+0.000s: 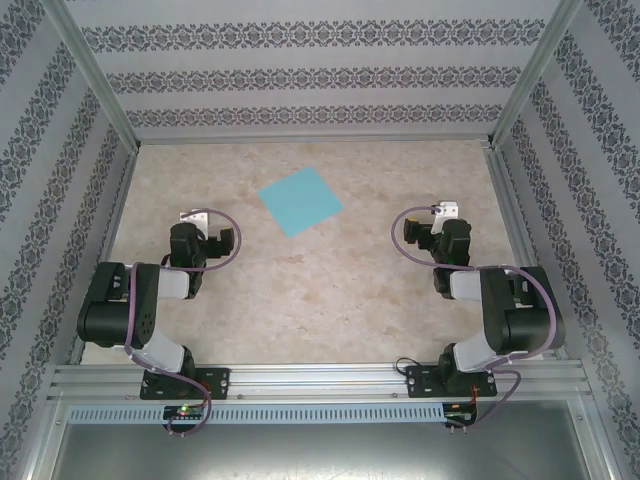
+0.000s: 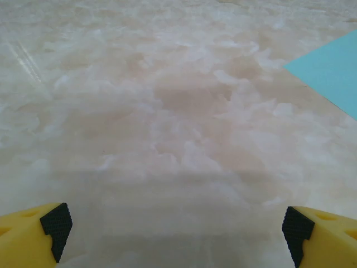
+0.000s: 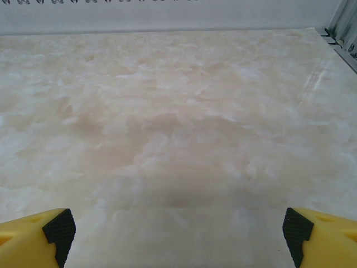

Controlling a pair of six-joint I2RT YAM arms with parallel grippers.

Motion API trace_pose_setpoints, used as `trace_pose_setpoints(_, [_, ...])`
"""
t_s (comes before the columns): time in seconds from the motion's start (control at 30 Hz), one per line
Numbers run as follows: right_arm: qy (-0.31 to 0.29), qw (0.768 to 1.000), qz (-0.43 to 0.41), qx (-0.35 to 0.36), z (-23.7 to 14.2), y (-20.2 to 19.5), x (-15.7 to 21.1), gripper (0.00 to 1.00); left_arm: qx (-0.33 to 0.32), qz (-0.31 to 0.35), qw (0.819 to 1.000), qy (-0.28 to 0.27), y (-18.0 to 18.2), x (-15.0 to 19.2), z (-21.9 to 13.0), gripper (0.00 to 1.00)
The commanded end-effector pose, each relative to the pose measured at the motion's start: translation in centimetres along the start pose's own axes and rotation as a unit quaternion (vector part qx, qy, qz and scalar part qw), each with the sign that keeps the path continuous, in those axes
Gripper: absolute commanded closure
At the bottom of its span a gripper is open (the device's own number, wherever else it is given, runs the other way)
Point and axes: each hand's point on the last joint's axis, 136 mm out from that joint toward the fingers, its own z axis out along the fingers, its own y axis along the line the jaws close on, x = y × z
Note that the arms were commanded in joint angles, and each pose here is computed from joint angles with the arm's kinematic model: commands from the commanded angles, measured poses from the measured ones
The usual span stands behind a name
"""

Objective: Fold a paper plane with a square sheet of paper (pick it up from the middle)

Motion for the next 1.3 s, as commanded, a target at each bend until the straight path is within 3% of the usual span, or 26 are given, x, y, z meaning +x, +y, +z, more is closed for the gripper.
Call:
trace_pose_setpoints(0.0, [-0.027,1.000,-0.008,0.000,-0.1,0.1,-1.6,0.02,0.010,0.009,0.999,-0.036,-0.3,-2.1,0.0,0.00])
trace_pose_setpoints(0.63, [-0.031,1.000,-0.001,-0.003,-0.2,-0.1,-1.6,0.03,0.010,0.010,0.999,-0.036,-0.3,-2.1,-0.1,0.00])
trace_pose_setpoints(0.87, [-0.044,0.999,-0.005,-0.017,-3.1,0.5,-4.9,0.03,-0.026,-0.022,0.999,-0.018,0.7,-5.9,-2.9,0.00])
trace_pose_setpoints(1.03, [-0.033,0.996,0.010,-0.083,-5.8,3.0,-7.9,0.03,-0.010,-0.093,0.995,-0.014,0.1,-9.4,-5.4,0.00])
trace_pose_setpoints(1.27, [0.029,0.975,0.032,-0.220,-9.7,9.0,-9.3,0.02,0.101,-0.178,0.976,0.078,-5.2,-10.2,-6.7,0.00])
